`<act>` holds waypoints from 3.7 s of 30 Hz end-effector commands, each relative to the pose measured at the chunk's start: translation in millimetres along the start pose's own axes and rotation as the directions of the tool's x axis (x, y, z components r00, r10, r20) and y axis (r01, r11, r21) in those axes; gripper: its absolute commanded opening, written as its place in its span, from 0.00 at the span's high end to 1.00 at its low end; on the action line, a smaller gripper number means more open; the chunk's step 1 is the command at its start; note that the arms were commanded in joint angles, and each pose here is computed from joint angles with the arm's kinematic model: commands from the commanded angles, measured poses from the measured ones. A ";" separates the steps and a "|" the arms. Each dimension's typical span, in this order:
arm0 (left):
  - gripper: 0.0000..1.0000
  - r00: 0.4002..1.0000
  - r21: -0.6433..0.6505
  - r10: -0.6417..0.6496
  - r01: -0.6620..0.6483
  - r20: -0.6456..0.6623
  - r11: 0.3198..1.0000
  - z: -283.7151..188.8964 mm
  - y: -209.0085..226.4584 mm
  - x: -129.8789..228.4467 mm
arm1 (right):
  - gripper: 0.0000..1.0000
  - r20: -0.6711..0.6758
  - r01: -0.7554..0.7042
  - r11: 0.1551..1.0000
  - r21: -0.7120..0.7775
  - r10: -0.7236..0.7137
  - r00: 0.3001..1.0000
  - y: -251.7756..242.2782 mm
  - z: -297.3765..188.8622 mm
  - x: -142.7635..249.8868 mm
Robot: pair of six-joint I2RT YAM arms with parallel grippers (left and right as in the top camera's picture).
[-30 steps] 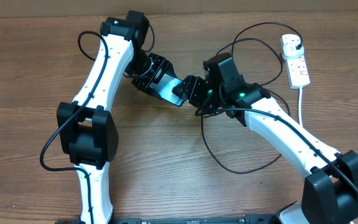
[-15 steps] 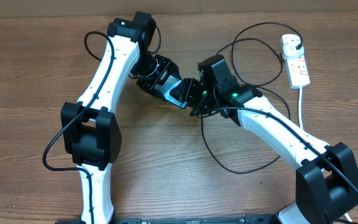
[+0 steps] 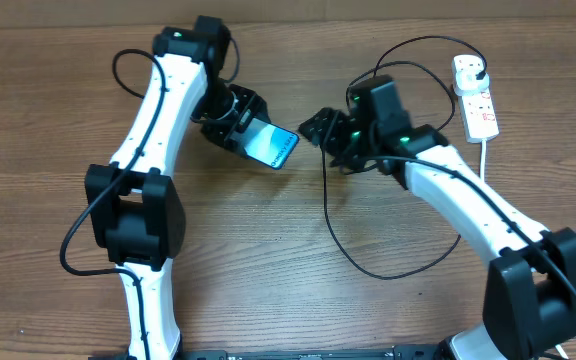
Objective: Plug charger to phone and switch on socket
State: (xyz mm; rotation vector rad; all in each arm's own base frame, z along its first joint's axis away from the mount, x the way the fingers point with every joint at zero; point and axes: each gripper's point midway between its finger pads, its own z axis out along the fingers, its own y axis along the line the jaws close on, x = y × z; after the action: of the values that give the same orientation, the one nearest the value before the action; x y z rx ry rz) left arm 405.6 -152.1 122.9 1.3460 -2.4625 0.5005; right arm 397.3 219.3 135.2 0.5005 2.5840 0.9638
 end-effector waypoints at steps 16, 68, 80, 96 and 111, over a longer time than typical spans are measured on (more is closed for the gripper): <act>0.96 0.822 0.256 0.122 0.030 -0.556 0.966 -55.1 -21.1 85.8 | 0.28 0.133 -0.050 0.999 0.008 0.048 0.990 -19.9 -45.8 -51.7; 0.96 0.993 0.010 -0.095 0.096 -0.070 0.995 -17.5 8.1 -1.1 | 0.25 -0.011 0.185 0.965 -0.185 -0.190 0.982 77.7 -8.8 42.5; 0.96 0.993 0.001 -0.074 0.074 -0.090 0.997 -12.8 5.7 11.7 | 0.42 -0.080 0.173 0.965 -0.199 -0.192 0.978 84.5 25.7 72.8; 0.96 0.994 -0.011 -0.039 0.038 -0.103 0.999 -5.5 2.3 28.3 | 0.60 -0.043 0.183 0.971 -0.154 -0.192 0.981 79.2 33.6 70.6; 0.96 0.995 -0.009 -0.037 0.036 -0.091 0.999 -5.5 1.7 25.5 | 0.76 -0.066 0.156 0.979 -0.128 -0.165 0.984 69.6 44.9 73.0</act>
State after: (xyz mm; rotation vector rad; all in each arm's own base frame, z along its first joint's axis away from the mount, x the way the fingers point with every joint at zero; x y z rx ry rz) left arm 389.4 -159.2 128.6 1.3458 -2.3574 0.4920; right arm 362.5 321.7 132.6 0.2281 2.5799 1.0920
